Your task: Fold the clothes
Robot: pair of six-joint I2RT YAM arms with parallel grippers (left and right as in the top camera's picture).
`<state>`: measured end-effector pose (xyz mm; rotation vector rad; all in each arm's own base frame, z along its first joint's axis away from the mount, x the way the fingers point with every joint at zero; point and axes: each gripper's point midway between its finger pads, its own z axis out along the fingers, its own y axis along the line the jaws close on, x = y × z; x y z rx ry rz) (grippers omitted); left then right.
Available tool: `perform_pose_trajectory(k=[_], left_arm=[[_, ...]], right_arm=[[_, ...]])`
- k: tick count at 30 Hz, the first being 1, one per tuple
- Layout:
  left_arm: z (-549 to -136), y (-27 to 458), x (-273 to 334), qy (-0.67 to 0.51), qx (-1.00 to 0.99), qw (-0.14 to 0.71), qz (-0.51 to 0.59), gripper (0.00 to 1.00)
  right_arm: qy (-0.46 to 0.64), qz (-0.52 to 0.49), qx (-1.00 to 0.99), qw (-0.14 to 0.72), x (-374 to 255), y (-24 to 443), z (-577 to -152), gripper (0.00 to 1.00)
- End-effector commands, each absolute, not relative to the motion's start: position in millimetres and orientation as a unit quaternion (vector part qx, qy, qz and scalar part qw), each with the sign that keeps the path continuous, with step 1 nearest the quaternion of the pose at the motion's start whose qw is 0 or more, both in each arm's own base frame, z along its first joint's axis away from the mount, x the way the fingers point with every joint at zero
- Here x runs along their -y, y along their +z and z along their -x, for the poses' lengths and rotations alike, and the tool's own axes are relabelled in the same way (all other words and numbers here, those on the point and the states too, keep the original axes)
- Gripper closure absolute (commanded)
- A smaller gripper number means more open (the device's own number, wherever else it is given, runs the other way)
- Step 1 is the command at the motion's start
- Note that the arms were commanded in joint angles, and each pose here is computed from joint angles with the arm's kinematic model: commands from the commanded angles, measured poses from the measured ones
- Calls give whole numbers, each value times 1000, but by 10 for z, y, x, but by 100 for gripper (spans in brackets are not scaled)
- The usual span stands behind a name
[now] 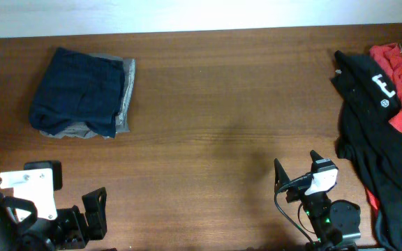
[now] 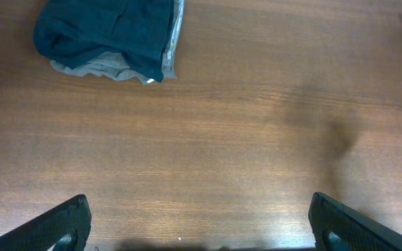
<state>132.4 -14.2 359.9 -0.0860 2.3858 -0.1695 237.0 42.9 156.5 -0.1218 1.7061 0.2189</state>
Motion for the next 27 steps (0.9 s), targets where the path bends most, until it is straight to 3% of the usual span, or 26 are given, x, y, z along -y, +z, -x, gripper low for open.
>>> perform_pose_trajectory(k=[1, 4, 9, 15, 20, 27], left_arm=[[-1322, 3594, 137, -64, -928, 365, 35, 1], [-1474, 3760, 39, -34, -908, 416, 29, 1], [-1976, 3907, 486, -98, -833, 537, -91, 1], [-2187, 3229, 696, -124, -790, 586, -129, 1], [-2153, 2572, 724, -131, -781, 596, -135, 1], [-2093, 2014, 721, -132, -765, 616, -137, 1]], right_arm=[[100, 48, -751, 651, -422, 1544, -2372, 1], [100, 48, -751, 651, -422, 1545, -2372, 1], [100, 48, -751, 651, -422, 1545, -2372, 1], [100, 48, -751, 651, -422, 1545, -2372, 1], [100, 48, -751, 651, -422, 1544, -2372, 1], [100, 48, -751, 651, -422, 1545, -2372, 1]])
